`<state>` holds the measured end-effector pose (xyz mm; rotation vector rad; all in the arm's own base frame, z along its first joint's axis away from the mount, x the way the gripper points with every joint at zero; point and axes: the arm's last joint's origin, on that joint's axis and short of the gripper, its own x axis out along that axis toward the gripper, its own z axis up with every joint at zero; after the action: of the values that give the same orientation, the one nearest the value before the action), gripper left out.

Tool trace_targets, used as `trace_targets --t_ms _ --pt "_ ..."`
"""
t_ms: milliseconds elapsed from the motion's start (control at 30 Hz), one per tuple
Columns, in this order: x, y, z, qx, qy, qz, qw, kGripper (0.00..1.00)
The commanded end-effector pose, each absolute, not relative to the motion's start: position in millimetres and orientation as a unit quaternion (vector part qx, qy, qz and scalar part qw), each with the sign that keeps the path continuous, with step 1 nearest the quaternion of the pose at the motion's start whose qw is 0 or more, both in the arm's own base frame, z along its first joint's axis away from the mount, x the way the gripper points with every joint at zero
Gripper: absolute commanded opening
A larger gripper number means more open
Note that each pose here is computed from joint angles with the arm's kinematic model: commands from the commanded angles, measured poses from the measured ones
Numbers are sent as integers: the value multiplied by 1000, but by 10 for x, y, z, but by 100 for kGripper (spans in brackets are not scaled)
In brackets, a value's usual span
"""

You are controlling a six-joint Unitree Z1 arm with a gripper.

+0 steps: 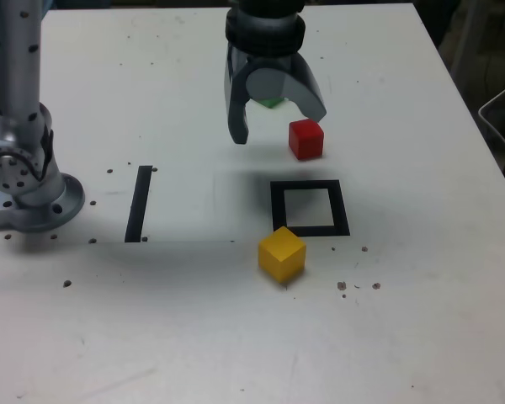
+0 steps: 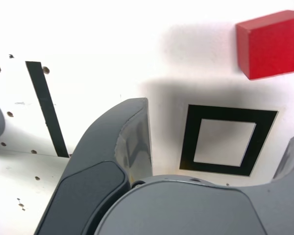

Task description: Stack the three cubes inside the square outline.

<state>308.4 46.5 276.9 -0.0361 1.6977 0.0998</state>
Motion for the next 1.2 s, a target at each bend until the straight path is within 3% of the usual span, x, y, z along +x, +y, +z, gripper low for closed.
trace_targets --t_ms 0,633,1167 --pt "3146 512 2737 -21 750 47 659 100" --pt "3623 997 2386 -40 753 59 654 99" --pt "3644 1071 2306 -49 761 60 645 87"
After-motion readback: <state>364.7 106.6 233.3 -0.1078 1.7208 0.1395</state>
